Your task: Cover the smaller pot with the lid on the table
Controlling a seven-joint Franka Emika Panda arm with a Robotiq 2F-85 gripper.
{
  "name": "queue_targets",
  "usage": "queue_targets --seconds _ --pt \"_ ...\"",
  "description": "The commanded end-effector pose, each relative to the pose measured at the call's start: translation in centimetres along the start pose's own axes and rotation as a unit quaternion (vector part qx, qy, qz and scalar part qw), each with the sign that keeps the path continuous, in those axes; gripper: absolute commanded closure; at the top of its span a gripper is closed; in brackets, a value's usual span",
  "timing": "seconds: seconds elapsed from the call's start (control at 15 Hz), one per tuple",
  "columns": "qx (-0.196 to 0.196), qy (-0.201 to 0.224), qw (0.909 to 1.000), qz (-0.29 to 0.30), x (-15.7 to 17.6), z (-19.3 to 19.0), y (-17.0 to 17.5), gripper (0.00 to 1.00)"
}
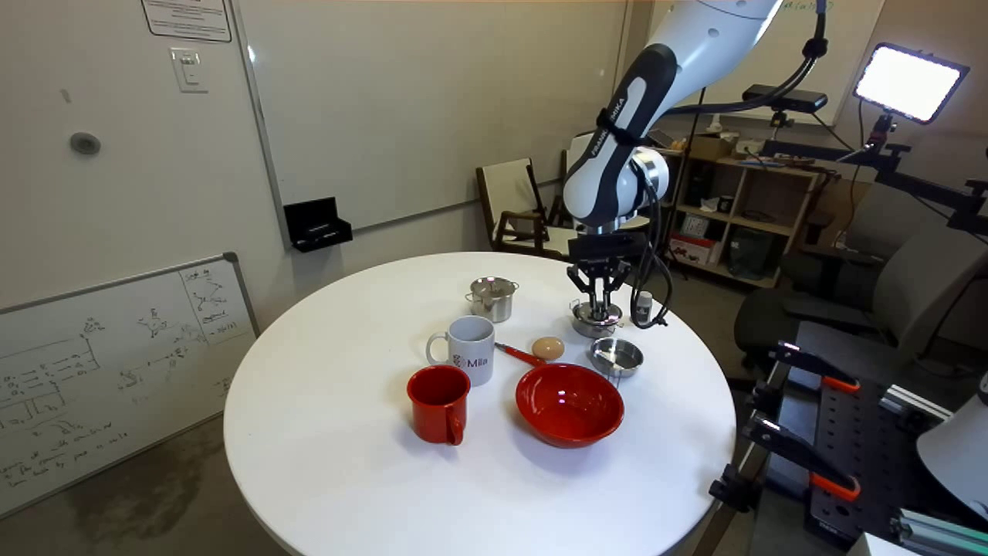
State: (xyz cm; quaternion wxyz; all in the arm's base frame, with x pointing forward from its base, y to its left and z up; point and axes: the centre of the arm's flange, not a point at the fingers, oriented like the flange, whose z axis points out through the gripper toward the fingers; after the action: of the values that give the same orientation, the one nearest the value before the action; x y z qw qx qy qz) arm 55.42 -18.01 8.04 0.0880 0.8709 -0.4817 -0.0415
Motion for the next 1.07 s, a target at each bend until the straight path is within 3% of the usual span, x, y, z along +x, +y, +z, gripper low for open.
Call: queue_targets --seconds 0.0,0.07,0.13,0.87,0.93,1.0 --pt "0.006 0.003 0.9999 0.012 0.5 0.4 -0.2 0.95" --pt "0.006 0.002 0.9999 0.012 0.5 0.5 -0.2 0.83" --pt "0.006 0.002 0.9999 0.012 0.6 0.6 -0.2 0.95" --pt "0.005 0.006 0.9999 0.011 1.8 0.9 -0.6 0.95" --pt "0.005 0.006 0.9999 0.012 1.8 0.9 -0.6 0.91" --pt "0.006 0.005 0.9999 0.012 1.8 0.9 -0.5 0.56"
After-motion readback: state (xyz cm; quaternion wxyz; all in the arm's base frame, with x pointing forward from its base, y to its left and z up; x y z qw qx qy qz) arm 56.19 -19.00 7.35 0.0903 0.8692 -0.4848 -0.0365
